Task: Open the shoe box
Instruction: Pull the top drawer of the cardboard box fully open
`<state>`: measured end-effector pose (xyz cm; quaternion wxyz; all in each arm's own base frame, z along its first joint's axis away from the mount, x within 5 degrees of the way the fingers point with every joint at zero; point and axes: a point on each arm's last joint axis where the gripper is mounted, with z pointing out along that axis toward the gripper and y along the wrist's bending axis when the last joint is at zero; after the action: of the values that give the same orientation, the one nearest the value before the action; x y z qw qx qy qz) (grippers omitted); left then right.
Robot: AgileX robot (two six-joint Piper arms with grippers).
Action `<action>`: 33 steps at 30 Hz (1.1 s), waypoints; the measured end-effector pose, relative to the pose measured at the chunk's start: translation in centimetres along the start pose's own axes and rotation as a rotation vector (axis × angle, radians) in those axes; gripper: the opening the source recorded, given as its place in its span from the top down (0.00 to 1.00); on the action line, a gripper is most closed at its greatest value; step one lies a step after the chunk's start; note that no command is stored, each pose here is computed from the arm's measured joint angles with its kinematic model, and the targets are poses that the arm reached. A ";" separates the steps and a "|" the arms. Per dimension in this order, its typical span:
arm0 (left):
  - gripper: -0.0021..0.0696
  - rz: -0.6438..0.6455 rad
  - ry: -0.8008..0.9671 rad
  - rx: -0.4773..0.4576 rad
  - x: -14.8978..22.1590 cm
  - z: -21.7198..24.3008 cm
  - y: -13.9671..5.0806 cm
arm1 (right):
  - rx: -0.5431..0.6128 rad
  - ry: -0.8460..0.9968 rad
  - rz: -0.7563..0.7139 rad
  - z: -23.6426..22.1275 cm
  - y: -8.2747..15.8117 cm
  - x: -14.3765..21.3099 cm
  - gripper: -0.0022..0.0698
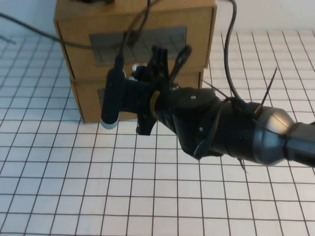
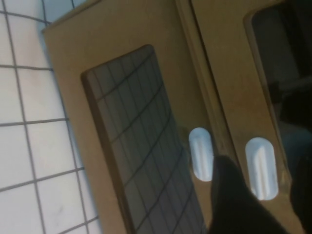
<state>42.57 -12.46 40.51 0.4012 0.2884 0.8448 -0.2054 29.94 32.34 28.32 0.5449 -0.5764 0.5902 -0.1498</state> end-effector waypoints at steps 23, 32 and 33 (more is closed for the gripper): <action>0.97 -0.001 0.005 0.002 0.0 -0.2 0.1 | 0.002 0.041 -0.085 3.5 1.1 1.7 0.67; 0.97 -0.001 0.005 0.002 0.0 -0.2 0.1 | 0.036 0.018 -0.043 2.0 -0.7 1.0 0.69; 0.97 -0.001 0.005 0.002 0.0 -0.2 0.1 | 0.033 0.015 -0.043 2.1 -0.7 0.9 0.69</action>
<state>42.51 -12.28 40.60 0.3985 0.2891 0.8458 -0.2056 32.19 32.30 27.67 0.5467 -0.5787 0.5792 -0.1753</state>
